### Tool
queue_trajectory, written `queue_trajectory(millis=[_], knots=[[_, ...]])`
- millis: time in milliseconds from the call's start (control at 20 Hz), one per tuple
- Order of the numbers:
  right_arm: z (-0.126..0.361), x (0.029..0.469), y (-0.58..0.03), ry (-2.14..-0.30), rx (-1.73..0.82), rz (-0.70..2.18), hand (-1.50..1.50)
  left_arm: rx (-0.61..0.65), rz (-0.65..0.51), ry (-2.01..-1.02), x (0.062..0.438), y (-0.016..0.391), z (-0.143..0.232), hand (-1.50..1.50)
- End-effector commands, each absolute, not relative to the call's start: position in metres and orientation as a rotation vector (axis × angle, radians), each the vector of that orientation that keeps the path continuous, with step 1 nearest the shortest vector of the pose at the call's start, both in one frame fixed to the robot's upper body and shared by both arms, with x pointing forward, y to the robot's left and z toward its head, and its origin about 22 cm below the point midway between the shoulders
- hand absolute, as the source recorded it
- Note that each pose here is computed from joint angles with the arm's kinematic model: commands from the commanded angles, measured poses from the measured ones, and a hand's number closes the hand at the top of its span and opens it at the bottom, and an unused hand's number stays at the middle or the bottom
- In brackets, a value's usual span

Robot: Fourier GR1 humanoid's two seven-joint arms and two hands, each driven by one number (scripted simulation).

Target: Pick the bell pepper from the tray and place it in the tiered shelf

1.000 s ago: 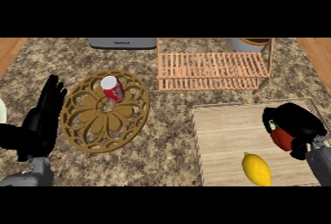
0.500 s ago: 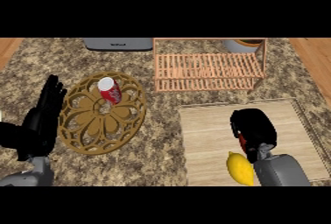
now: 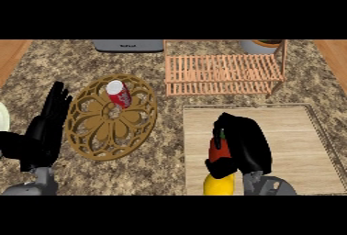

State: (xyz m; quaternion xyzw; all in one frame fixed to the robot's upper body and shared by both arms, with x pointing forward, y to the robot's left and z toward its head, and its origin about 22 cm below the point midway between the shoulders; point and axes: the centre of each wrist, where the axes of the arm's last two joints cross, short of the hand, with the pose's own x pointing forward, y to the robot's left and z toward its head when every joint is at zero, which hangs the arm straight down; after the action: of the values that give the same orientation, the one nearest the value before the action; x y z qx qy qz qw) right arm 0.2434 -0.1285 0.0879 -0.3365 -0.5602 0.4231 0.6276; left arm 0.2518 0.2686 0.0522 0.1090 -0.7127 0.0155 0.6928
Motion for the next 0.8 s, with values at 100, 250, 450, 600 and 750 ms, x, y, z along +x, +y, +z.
queue_trajectory(millis=[100, 250, 450, 600, 750], knots=[[0.162, 0.210, -0.101, -1.460, -0.734, 0.579, 1.50, 0.250, 0.040, -1.593, 0.256, 0.263, 0.043, 0.00], [0.196, 0.195, -0.093, -1.435, -0.845, 0.494, 1.50, 0.253, 0.053, -1.601, 0.256, 0.263, 0.060, 0.00], [0.213, 0.195, -0.083, -1.408, -1.002, 0.476, 1.50, 0.242, 0.037, -1.596, 0.252, 0.261, 0.053, 0.00], [0.233, 0.199, -0.095, -1.429, -0.996, 0.451, 1.50, 0.238, 0.044, -1.588, 0.262, 0.262, 0.071, 0.00], [0.234, 0.221, -0.108, -1.422, -1.017, 0.395, 1.50, 0.233, 0.044, -1.607, 0.255, 0.278, 0.061, 0.00]])
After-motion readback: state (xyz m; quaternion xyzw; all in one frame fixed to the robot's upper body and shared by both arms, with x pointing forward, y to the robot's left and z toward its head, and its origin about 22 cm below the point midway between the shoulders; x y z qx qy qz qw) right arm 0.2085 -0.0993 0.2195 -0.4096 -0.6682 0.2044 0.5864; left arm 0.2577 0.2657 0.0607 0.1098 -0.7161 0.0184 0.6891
